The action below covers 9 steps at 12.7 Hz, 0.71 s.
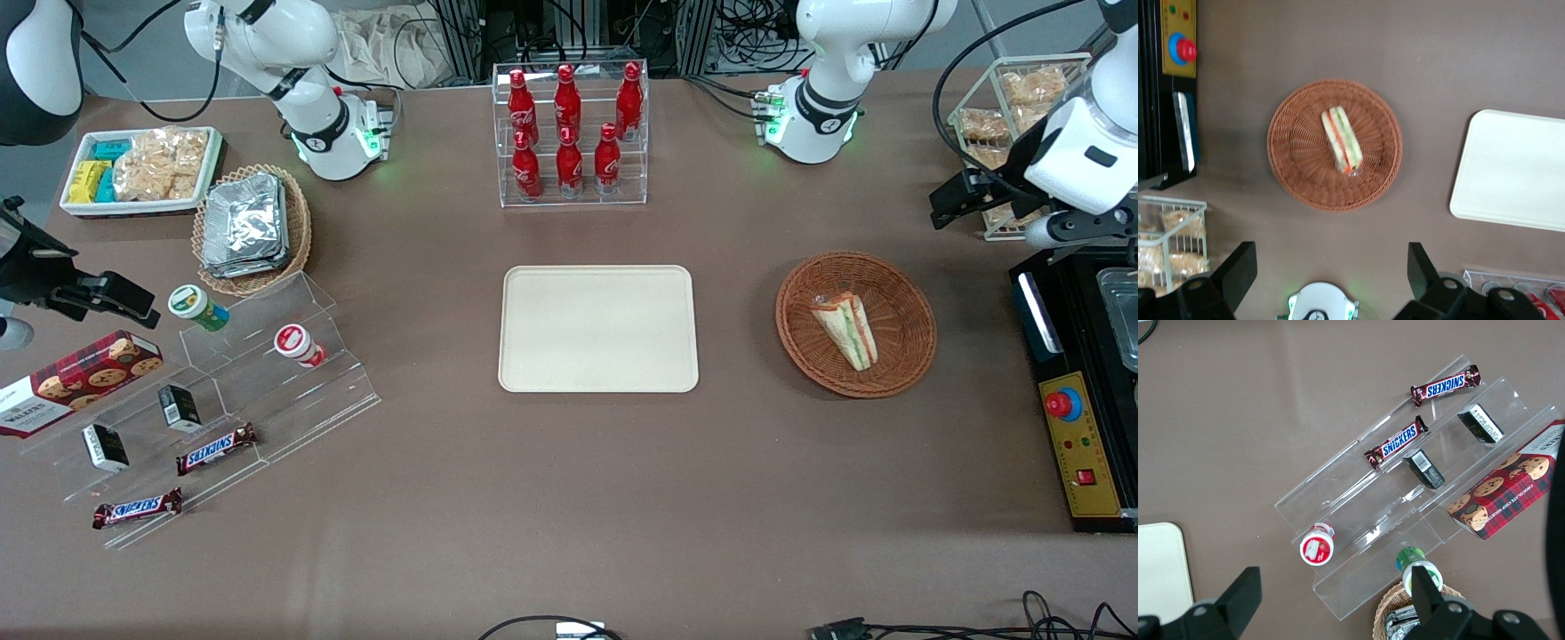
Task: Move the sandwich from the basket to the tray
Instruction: 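Move the left gripper toward the wicker basket holding the sandwich, then lower the open left gripper around the wrapped sandwich and close it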
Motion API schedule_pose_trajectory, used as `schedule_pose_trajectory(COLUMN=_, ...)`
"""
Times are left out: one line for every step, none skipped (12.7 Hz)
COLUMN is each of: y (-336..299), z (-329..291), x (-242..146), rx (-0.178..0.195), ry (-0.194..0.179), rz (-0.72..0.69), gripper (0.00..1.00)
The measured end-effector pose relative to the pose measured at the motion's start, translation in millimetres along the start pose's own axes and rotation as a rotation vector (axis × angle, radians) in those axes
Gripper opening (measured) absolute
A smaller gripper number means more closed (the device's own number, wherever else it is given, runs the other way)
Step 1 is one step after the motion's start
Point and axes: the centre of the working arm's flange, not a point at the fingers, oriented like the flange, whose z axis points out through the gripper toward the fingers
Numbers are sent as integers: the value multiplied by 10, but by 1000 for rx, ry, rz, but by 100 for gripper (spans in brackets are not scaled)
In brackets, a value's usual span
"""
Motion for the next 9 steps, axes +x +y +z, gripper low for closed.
schedule_pose_trajectory(y=-38, z=27, x=3, rx=2, ry=-14, rz=-7, gripper=100)
schedule_pose_trajectory(y=-63, z=79, x=5, rx=4, ry=-29, rz=-12, gripper=100)
schedule_pose_trajectory(y=-104, z=172, x=12, rx=7, ry=-44, rz=-23, gripper=100)
schedule_pose_trajectory(y=-201, z=328, x=37, rx=6, ry=-55, rz=-44, gripper=100)
schedule_pose_trajectory(y=-329, z=554, x=76, rx=3, ry=-60, rz=-70, gripper=100)
schedule_pose_trajectory(y=-460, z=839, x=110, rx=-3, ry=-66, rz=-99, gripper=100)
schedule_pose_trajectory(y=-545, z=1140, x=126, rx=-15, ry=-75, rz=-138, gripper=100)
schedule_pose_trajectory(y=-558, z=1427, x=131, rx=-25, ry=-81, rz=-188, gripper=100)
schedule_pose_trajectory(y=-514, z=1681, x=126, rx=-29, ry=-78, rz=-231, gripper=100)
